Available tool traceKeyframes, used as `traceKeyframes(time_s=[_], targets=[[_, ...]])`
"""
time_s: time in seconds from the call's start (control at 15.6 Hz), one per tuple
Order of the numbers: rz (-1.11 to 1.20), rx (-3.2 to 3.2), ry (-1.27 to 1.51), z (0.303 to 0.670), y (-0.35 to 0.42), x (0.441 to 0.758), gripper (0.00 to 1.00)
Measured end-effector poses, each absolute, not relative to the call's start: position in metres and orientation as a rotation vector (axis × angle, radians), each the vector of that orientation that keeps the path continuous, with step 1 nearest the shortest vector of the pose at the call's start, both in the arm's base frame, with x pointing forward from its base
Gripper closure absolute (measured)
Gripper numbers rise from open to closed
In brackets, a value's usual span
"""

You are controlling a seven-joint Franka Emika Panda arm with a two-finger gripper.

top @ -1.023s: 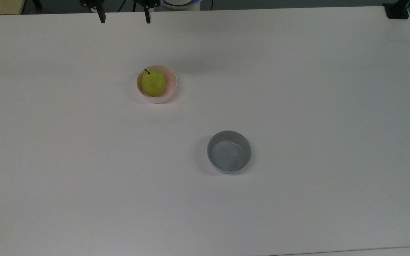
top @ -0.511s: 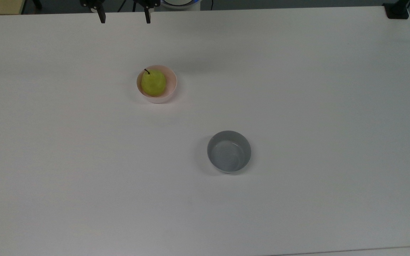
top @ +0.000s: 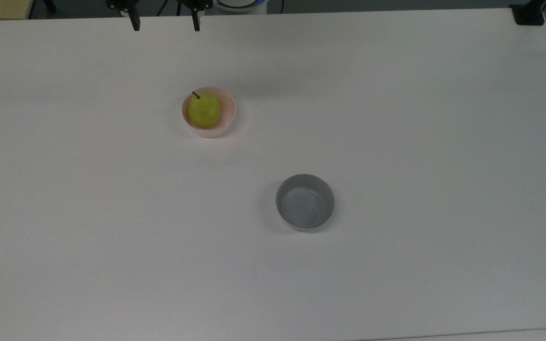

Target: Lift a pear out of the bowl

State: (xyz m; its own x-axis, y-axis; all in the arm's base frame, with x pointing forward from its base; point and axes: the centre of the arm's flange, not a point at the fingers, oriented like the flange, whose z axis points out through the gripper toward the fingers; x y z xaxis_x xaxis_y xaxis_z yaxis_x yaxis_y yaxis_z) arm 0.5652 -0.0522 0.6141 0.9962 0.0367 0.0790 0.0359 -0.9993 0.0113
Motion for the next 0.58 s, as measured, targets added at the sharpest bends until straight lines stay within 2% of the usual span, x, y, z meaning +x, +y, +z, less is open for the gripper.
traceKeyframes(time_s=[0.26, 0.58], targets=[[0.124, 3.128, 0.070, 0.6141, -0.0522, 0.5652, 0.00], [0.117, 3.106, 0.328, 0.6131, -0.0545, 0.5648, 0.00]])
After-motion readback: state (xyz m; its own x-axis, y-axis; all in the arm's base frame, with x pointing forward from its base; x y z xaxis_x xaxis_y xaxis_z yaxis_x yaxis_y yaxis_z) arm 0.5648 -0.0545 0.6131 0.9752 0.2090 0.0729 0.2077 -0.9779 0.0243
